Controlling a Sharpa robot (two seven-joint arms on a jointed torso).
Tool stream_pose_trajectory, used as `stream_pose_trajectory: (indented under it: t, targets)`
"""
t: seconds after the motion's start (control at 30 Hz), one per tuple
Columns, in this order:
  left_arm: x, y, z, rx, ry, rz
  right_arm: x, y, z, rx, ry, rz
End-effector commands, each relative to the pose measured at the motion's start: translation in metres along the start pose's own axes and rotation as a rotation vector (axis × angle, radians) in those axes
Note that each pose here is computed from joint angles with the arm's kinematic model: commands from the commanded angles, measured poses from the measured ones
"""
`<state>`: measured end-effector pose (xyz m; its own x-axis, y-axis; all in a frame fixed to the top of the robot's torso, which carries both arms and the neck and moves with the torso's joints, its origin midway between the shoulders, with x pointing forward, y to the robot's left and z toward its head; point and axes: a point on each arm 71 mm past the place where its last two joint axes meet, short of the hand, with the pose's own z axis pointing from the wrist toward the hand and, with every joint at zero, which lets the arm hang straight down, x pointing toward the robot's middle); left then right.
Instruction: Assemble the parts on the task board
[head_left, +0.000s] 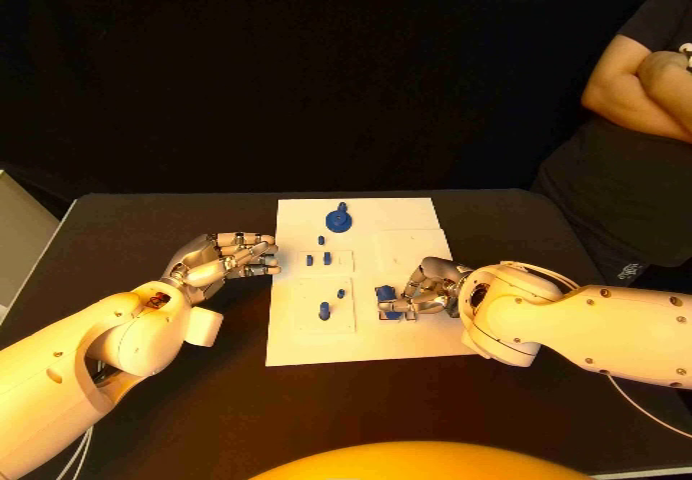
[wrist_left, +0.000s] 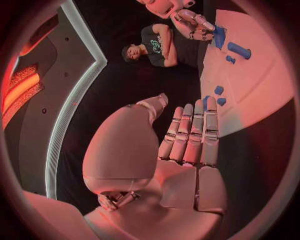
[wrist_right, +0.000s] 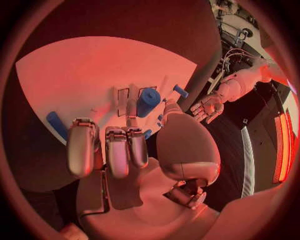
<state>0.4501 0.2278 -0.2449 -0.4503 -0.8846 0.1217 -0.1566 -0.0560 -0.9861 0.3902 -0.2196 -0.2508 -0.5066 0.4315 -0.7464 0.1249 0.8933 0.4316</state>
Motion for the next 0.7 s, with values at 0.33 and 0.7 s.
stream_pose_trajectory:
  t: [0.33, 0.7]
  targets:
    - [0.0014, 0.0013, -0.001, -0.002, 0.019, -0.003, -0.009, -0.003, -0.013, -0.118, -0.037, 0.05]
    - [0.0014, 0.005, -0.0014, -0.015, 0.019, -0.006, -0.011, -0.006, -0.016, -0.178, -0.014, 0.065]
